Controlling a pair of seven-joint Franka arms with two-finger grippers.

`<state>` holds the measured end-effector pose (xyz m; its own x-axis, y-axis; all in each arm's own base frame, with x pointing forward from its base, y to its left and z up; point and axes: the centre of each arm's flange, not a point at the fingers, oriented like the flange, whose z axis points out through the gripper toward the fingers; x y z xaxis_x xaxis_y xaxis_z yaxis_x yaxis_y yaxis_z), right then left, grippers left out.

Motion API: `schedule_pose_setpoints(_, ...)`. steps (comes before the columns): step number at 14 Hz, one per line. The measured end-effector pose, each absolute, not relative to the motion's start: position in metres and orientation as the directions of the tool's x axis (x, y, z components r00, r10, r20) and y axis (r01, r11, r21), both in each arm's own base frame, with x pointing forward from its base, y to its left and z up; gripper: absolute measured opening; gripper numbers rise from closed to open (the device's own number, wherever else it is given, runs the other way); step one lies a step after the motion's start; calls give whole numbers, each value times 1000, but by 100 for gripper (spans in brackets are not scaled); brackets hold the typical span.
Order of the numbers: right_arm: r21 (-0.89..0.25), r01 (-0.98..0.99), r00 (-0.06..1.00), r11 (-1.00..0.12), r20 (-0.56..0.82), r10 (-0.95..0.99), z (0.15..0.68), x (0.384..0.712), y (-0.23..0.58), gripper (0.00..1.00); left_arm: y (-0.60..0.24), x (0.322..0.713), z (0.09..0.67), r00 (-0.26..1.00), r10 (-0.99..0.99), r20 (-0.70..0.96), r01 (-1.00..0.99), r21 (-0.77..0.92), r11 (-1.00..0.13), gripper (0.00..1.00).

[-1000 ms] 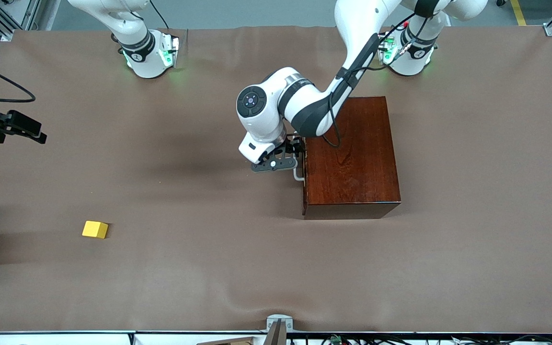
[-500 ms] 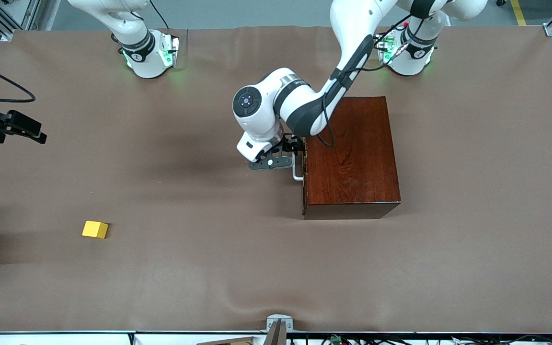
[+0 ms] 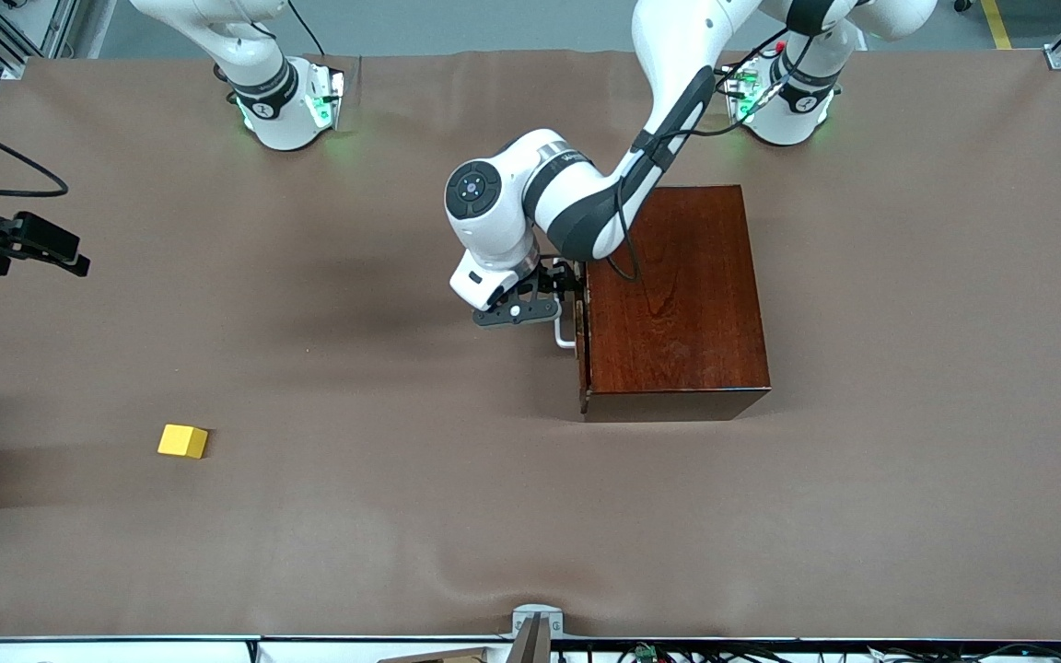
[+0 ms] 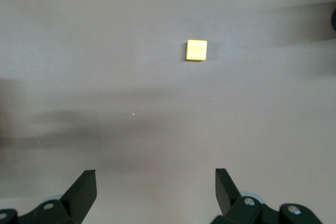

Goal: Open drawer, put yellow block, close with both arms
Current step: 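Pull the drawer handle outward with the left gripper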

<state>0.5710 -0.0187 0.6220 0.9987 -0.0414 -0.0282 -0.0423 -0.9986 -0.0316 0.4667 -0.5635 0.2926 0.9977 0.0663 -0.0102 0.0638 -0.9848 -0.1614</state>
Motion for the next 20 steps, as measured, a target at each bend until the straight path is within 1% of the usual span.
schedule_pose_setpoints(11, -32, -42, 999, -999, -28, -41, 622, 571, -19, 100, -578, 471, 302, 993, 99, 59, 102, -56, -993, 100)
schedule_pose_setpoints(16, -32, -42, 999, -999, -28, -41, 622, 571, -19, 100, -587, 467, 305, 987, 143, 79, 145, -12, -989, 100)
schedule_pose_setpoints(20, -32, -42, 999, -999, -28, -41, 622, 571, -19, 100, -590, 465, 305, 984, 163, 78, 164, -2, -986, 100)
